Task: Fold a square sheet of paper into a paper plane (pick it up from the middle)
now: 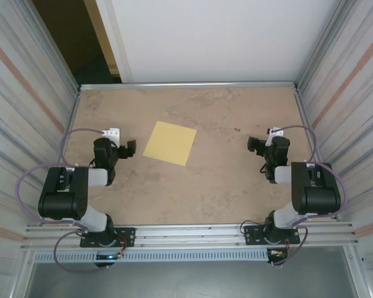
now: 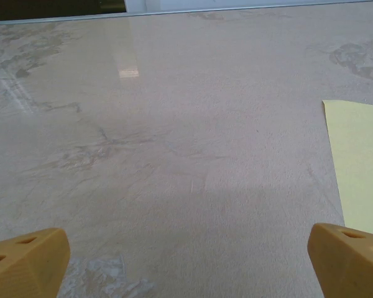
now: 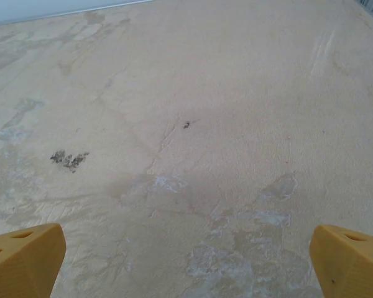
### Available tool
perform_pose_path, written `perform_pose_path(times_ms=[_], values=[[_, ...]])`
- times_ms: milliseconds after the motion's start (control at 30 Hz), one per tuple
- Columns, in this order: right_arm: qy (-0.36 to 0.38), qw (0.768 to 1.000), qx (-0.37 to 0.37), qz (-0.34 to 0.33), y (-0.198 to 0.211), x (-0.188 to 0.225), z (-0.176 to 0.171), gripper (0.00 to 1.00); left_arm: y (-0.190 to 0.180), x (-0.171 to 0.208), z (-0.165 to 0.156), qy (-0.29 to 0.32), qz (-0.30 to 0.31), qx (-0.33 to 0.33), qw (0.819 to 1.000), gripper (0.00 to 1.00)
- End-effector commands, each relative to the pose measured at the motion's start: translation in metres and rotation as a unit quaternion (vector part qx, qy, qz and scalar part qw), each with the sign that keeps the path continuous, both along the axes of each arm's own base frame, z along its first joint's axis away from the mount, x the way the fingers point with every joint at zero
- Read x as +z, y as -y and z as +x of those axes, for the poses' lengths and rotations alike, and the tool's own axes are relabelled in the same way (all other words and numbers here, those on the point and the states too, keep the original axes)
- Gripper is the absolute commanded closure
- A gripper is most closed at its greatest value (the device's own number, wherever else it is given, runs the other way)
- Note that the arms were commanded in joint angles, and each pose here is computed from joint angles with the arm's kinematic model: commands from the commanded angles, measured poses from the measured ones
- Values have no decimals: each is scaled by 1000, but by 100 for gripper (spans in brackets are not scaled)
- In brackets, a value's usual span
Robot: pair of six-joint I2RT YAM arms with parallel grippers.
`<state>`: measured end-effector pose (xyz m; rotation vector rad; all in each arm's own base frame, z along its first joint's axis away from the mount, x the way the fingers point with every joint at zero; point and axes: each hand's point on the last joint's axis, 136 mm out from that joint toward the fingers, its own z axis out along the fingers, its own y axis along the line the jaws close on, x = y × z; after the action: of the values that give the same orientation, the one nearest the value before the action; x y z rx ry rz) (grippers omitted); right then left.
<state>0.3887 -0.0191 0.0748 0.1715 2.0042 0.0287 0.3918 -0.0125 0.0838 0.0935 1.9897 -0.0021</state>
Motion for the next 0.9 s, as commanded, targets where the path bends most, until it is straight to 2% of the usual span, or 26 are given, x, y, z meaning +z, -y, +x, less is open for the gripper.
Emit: perform_pose_path(times_ms=[0,867], values=[[10,1000,10,-11,0,7,6,1,0,7,4,13,8,-3,1000,1],[11,1000,12,-10,-1,7,6,1,0,7,2,15,0,-7,1000,1]])
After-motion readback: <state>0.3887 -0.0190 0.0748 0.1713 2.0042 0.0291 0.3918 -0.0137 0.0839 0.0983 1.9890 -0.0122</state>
